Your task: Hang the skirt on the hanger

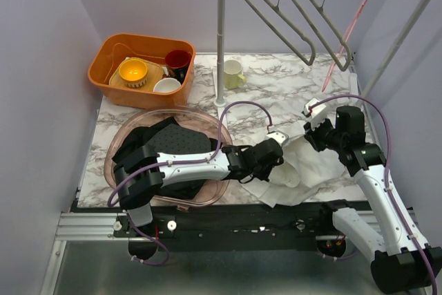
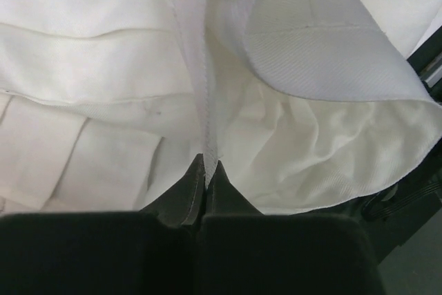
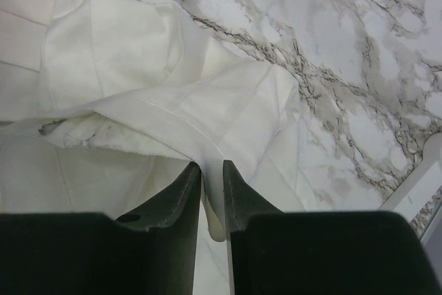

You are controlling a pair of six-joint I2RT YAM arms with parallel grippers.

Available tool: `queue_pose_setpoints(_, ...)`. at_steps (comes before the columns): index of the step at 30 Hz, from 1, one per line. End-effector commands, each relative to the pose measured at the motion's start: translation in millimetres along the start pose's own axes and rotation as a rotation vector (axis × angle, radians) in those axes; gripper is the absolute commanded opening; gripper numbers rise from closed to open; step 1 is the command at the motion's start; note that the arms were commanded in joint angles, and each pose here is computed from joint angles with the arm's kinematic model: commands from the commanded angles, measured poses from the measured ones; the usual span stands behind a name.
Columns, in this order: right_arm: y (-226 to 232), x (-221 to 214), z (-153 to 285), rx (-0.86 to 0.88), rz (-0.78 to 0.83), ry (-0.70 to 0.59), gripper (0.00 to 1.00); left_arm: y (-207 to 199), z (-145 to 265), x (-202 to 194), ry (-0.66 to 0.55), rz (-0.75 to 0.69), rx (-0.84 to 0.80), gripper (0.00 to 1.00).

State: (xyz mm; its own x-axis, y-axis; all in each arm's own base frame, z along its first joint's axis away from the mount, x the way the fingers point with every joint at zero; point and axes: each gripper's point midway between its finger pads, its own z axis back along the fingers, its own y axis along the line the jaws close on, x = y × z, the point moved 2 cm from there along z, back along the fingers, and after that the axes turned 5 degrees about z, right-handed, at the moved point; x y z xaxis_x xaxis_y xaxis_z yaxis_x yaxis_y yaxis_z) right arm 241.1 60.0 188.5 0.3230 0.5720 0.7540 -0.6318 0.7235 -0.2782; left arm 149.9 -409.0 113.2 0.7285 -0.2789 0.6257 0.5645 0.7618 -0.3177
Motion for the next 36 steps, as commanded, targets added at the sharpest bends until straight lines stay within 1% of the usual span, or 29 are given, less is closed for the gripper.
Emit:
queue_pose_setpoints(1, 0, 1, 7, -0.001, 0.009, -0.011, 0.32, 5, 27, 32, -0.038, -0.05, -0.023, 0.0)
queue_pose_setpoints(2, 0, 1, 9, -0.005, 0.019, -0.011, 0.35, 3, 32, 39, -0.045, -0.052, -0.044, 0.0)
queue_pose_setpoints(3, 0, 1, 11, -0.006, 0.025, -0.01, 0.42, 4, 37, 43, -0.046, -0.072, -0.054, 0.0)
queue_pose_setpoints(4, 3, 0, 13, 0.005, 0.028, -0.004, 0.43, 4, 46, 56, -0.071, -0.067, -0.071, 0.0)
queue_pose_setpoints(5, 3, 2, 19, 0.0, 0.041, -0.018, 0.46, 0, 51, 60, -0.065, -0.075, -0.109, 0.0)
queue_pose_setpoints(6, 4, 5, 23, 0.004, 0.046, -0.026, 0.53, 0, 56, 62, -0.06, -0.086, -0.12, 0.0)
queue_pose_setpoints(7, 11, 5, 27, 0.036, 0.05, -0.033, 0.56, 1, 62, 72, -0.077, -0.081, -0.135, 0.0)
queue_pose_setpoints(8, 14, 9, 33, 0.041, 0.057, -0.053, 0.62, -3, 67, 74, -0.069, -0.084, -0.172, 0.0)
queue_pose_setpoints(9, 16, 14, 38, 0.049, 0.061, -0.073, 0.71, -5, 69, 75, -0.063, -0.089, -0.193, 0.0)
queue_pose_setpoints(11, 30, 19, 46, 0.118, 0.055, -0.105, 0.83, -5, 74, 82, -0.063, -0.1, -0.22, 0.0)
queue_pose_setpoints(12, 34, 23, 51, 0.136, 0.057, -0.131, 0.92, -7, 76, 80, -0.046, -0.111, -0.245, 0.0)
queue_pose_setpoints(13, 41, 30, 55, 0.179, 0.058, -0.162, 0.95, -8, 76, 81, -0.042, -0.126, -0.251, 0.0)
queue_pose_setpoints(14, 43, 34, 58, 0.192, 0.05, -0.177, 0.96, -12, 81, 85, -0.047, -0.139, -0.27, 0.0)
queue_pose_setpoints(15, 45, 36, 57, 0.206, 0.039, -0.183, 0.96, -15, 83, 81, -0.021, -0.149, -0.295, 0.0)
queue_pose_setpoints(18, 43, 47, 54, 0.22, 0.0, -0.212, 0.96, -23, 91, 83, -0.006, -0.175, -0.334, 0.0)
queue_pose_setpoints(22, 31, 49, 34, 0.192, -0.044, -0.2, 0.95, -26, 103, 89, -0.012, -0.19, -0.349, 0.0)
queue_pose_setpoints(24, 32, 40, 24, 0.197, -0.073, -0.175, 0.94, -28, 108, 91, -0.014, -0.19, -0.363, 0.0)
queue_pose_setpoints(27, 19, 30, 12, 0.116, -0.092, -0.143, 0.93, -32, 114, 93, -0.009, -0.187, -0.409, 0.0)
queue_pose_setpoints(28, 7, 28, 9, 0.039, -0.091, -0.132, 0.93, -31, 116, 94, -0.007, -0.186, -0.411, 0.0)
queue_pose_setpoints(31, -15, 17, 5, -0.104, -0.119, -0.088, 0.92, -25, 118, 94, -0.005, -0.189, -0.395, 0.0)
queue_pose_setpoints(36, -28, -6, -5, -0.195, -0.091, -0.009, 0.91, -14, 126, 102, -0.021, -0.173, -0.423, 0.0)
